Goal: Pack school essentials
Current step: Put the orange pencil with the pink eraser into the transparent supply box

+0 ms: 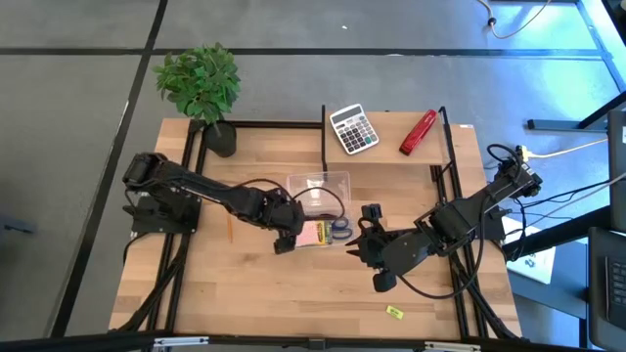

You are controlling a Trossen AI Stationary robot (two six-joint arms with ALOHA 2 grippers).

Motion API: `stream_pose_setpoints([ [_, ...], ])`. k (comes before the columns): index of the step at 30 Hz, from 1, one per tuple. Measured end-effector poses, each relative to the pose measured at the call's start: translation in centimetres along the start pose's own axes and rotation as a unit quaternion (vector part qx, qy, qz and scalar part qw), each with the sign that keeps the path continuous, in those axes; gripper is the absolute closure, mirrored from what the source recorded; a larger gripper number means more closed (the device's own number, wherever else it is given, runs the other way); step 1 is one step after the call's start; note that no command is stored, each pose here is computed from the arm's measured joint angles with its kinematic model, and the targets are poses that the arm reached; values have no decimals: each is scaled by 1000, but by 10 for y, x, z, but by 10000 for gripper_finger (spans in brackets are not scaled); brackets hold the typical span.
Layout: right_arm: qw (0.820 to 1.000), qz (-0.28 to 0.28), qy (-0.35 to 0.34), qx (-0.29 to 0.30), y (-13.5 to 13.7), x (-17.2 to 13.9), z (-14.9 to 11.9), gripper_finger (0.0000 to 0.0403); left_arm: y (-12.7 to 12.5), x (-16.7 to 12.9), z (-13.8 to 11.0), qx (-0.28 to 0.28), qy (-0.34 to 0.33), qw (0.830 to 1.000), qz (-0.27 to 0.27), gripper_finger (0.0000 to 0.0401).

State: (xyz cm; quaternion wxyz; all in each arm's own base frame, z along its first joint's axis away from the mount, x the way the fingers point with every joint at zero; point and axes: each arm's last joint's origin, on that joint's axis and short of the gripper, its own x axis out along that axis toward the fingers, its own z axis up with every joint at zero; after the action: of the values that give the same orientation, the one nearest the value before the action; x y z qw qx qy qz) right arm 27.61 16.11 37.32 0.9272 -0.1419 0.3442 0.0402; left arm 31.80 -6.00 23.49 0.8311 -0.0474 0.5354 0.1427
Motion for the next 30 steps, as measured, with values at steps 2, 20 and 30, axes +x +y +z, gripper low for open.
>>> stream_pose_setpoints([
  [2,1000,0,0,-1,0,0,0,334,2,-10,-5,-18,0,1000,23,6],
  [20,1000,0,-1,-2,0,0,0,334,46,-51,-40,-121,138,975,125,6],
  [30,999,-32,-16,9,-2,0,3,334,90,-16,-58,-148,240,950,138,6],
])
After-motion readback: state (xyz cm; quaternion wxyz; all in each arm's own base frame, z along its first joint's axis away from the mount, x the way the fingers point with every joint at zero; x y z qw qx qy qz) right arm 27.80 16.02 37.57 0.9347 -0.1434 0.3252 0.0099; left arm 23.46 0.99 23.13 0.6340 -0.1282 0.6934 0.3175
